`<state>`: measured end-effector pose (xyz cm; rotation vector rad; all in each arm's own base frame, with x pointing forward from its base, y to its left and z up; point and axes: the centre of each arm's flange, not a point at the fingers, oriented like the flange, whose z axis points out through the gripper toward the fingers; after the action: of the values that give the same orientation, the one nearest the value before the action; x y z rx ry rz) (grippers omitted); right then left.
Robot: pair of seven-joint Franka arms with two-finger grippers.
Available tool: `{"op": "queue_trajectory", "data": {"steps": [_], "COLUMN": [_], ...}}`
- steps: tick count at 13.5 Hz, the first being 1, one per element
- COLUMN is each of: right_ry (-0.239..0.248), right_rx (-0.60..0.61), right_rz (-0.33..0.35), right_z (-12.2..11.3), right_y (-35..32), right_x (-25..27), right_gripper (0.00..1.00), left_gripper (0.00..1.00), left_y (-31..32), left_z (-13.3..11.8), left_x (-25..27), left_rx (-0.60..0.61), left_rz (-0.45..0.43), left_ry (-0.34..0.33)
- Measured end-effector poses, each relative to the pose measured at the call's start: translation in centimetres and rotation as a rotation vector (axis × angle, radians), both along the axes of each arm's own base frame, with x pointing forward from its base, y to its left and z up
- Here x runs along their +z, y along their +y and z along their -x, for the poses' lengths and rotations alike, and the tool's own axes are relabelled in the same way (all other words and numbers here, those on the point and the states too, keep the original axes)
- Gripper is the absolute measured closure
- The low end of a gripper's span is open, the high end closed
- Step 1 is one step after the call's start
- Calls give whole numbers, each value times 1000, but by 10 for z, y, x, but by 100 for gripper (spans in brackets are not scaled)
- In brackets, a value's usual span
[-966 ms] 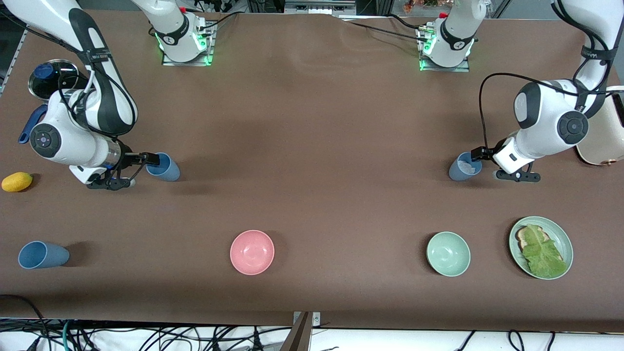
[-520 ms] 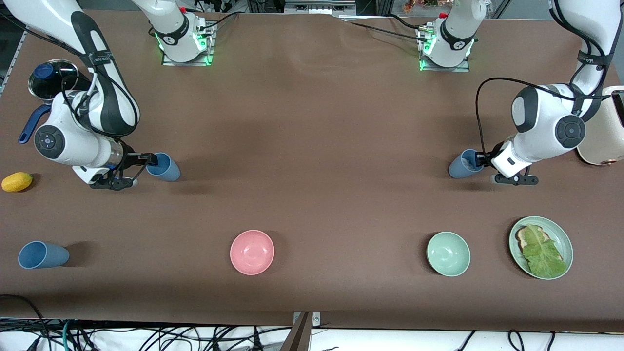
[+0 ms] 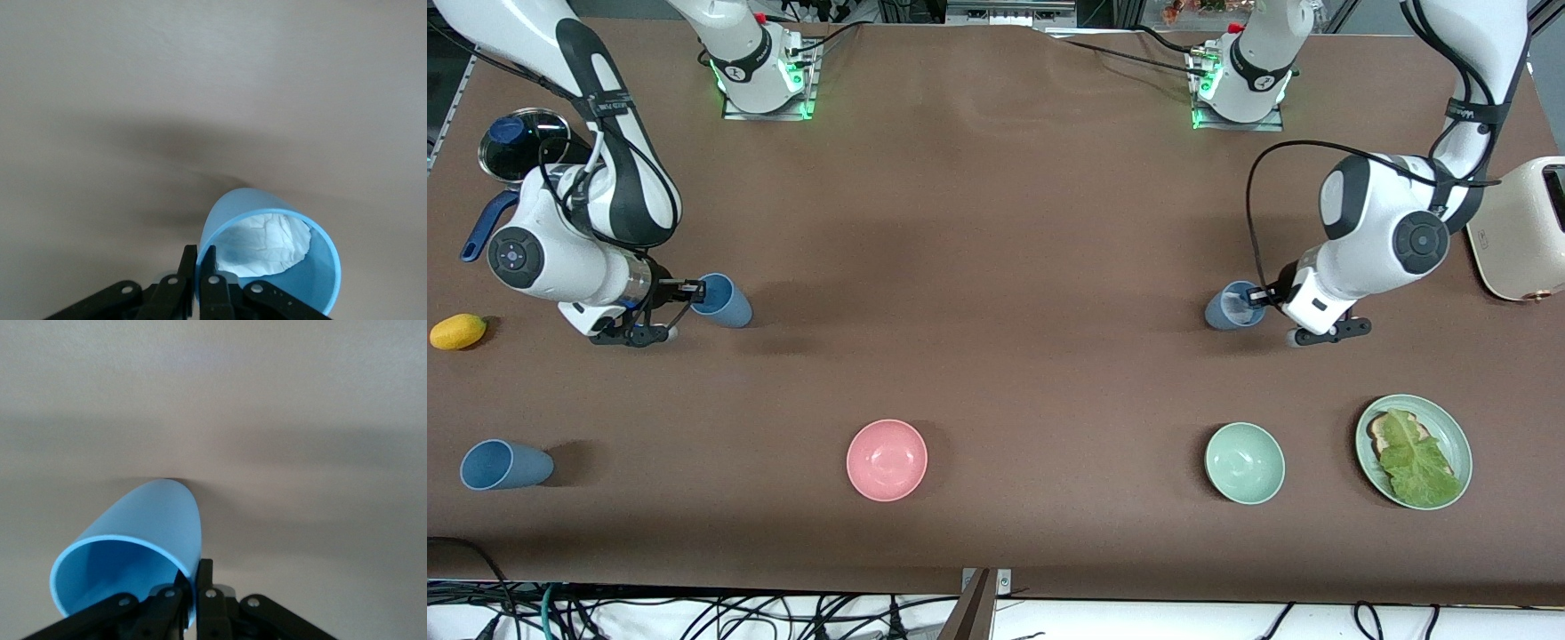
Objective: Stack blue cups with both arms
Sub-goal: 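Carry the cup to mid-table with the left gripper while the right gripper lifts its cup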
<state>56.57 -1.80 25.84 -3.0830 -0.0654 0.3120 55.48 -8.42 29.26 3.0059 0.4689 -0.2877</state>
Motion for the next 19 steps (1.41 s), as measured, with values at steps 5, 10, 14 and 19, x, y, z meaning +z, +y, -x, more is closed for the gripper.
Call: {"op": "queue_trajectory", "data": {"steps": [5,10,14,19], "right_ry": [-15,-39,-13,-21], "right_rx": [16,89,124,96], "right_rz": [11,2,-9,-24], "right_z": [-24,-61,-69,-70], "right_y": [0,-2,5,76], "right_x": [40,127,184,196], "right_gripper": [95,95,95,95], "left_gripper": [99,99,99,78], "left_y": [-162,-281,-288,-290], "left_z": [17,28,20,16], "left_x": [45,3,-31,-27], "left_rx": [108,103,99,98], "left_rz": [6,68,42,44], "left_ry": [8,33,15,1]}}
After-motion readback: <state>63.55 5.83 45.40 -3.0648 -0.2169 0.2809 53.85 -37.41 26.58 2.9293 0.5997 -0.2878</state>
